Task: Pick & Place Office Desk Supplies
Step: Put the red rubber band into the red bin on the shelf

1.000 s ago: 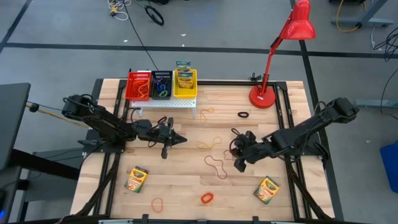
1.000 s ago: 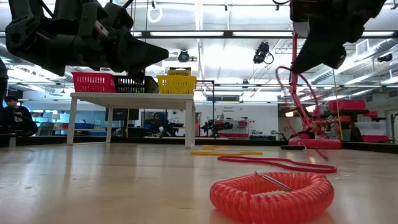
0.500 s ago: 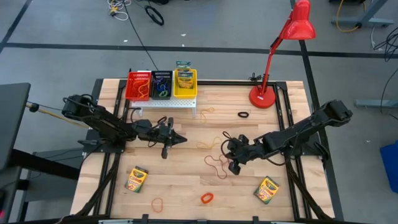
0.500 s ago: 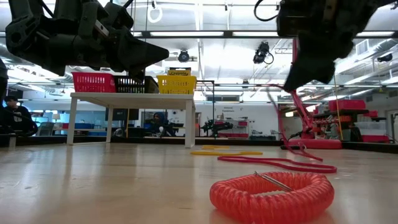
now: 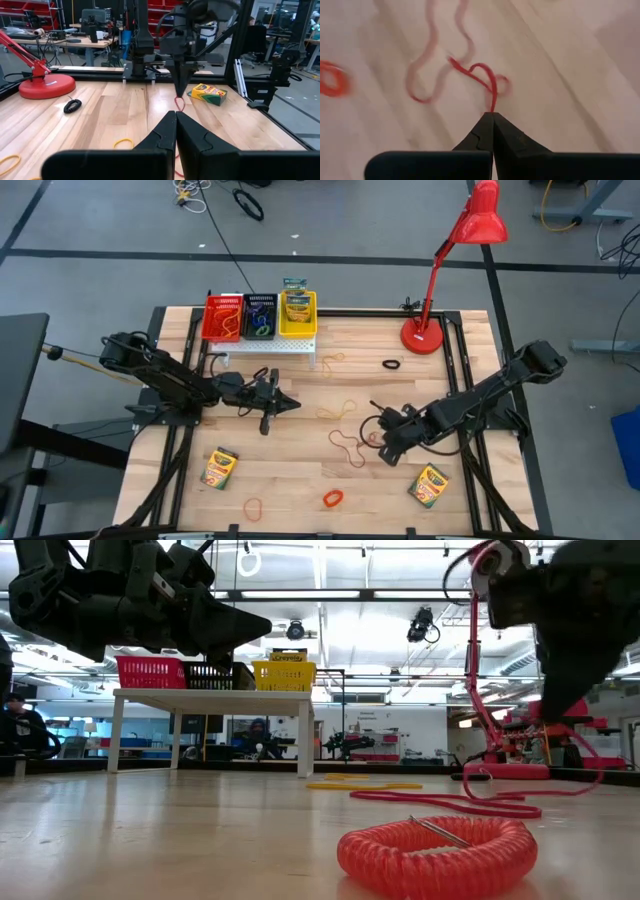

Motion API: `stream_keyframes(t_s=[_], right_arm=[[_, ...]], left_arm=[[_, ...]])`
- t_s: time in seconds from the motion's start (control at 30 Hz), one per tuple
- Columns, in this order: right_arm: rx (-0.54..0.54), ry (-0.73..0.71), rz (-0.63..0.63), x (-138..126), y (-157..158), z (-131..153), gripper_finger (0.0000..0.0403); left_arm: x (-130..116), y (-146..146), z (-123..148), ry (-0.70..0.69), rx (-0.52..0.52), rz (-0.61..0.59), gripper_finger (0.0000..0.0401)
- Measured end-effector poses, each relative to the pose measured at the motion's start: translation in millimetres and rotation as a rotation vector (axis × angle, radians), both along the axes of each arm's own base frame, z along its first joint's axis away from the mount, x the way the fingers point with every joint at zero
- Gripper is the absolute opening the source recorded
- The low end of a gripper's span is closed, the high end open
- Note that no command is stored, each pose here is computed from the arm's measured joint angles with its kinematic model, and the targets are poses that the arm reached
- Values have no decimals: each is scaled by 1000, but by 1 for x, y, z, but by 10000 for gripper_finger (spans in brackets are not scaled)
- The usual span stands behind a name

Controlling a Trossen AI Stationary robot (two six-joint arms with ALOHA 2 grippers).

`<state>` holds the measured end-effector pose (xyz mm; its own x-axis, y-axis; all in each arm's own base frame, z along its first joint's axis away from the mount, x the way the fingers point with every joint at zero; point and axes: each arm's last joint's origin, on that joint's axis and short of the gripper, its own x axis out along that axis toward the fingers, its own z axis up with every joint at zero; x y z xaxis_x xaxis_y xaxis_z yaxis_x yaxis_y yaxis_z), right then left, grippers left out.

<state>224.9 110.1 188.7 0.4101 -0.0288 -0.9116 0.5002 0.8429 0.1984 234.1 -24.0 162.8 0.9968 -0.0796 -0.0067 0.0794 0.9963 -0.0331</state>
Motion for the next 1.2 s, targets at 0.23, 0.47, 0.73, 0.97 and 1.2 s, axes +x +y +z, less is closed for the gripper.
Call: stream_keyframes(t_s=[0.23,0.47,0.73,0.97,1.2], right_arm=[[25,-214,85,18,6,10,1],[-11,-356,105,33,0,19,0],[-40,-454,151,40,0,26,0],[-73,-483,171,42,1,28,0],[-94,-511,188,44,1,30,0]], left_arm=[[1,-9,0,19,-18,-38,21],[30,-38,9,117,-26,-29,89],[60,-55,-2,73,-72,-63,147],[78,-60,-21,40,-103,-64,179],[91,-66,-14,9,-125,-137,210]])
